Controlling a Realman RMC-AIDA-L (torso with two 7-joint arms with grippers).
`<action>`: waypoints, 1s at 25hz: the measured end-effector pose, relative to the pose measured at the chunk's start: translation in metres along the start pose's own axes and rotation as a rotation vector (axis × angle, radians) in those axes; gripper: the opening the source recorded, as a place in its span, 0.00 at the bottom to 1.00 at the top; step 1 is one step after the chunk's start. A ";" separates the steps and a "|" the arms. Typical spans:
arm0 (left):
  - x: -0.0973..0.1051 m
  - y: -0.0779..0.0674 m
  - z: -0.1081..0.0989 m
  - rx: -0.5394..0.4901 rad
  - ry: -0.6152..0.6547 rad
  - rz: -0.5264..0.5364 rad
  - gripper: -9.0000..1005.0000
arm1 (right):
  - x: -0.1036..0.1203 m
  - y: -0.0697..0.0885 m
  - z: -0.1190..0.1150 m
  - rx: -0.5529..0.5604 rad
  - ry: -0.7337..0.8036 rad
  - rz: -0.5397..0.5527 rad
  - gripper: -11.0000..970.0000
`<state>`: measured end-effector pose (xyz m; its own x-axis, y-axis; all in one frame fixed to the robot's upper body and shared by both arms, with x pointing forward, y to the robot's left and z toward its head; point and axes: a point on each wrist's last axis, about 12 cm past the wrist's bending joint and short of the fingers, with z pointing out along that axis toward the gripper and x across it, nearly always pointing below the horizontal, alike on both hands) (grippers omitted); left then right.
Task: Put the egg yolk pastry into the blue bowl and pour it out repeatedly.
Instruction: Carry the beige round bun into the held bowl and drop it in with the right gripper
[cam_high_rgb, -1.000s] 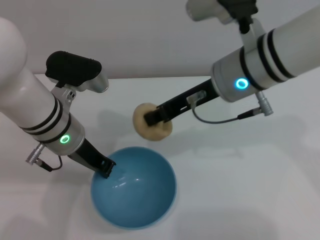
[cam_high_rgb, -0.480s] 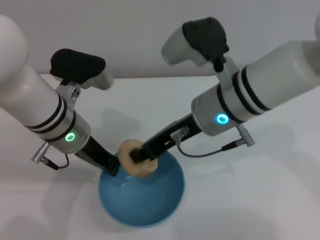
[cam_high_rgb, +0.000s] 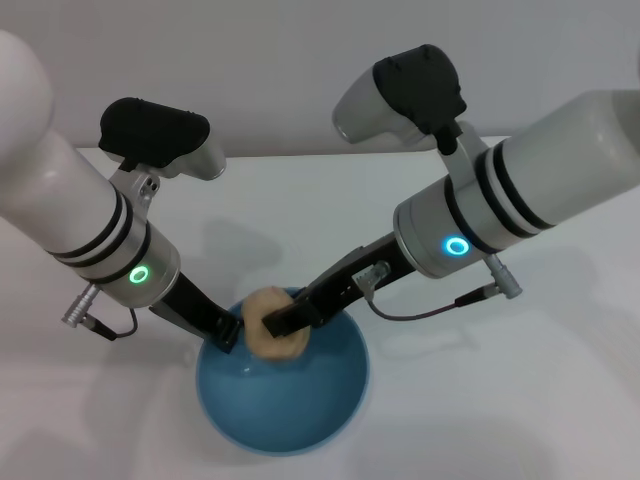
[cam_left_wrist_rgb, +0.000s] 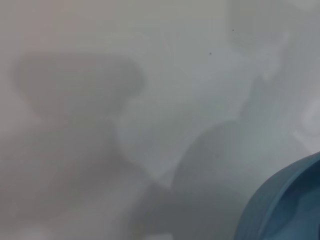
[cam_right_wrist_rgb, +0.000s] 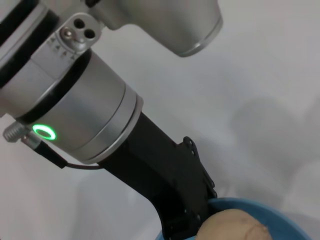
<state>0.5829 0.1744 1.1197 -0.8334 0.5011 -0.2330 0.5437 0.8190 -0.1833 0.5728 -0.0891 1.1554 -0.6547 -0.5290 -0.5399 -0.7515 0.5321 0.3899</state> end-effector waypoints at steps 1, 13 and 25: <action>0.000 0.000 0.000 0.000 0.000 0.000 0.01 | 0.000 0.000 -0.001 0.000 -0.005 0.000 0.42; -0.003 0.004 0.000 -0.014 -0.039 -0.003 0.01 | 0.013 -0.021 -0.045 0.016 -0.165 0.126 0.42; -0.010 0.010 0.002 -0.018 -0.226 -0.004 0.01 | 0.100 -0.106 -0.105 0.230 -0.331 0.547 0.42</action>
<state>0.5973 0.1769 1.1183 -0.7908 0.4243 -0.4411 0.5371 0.8267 -0.1677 0.5786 -0.2679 1.1379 -0.8489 0.0675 -0.5243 -0.2586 0.8120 0.5233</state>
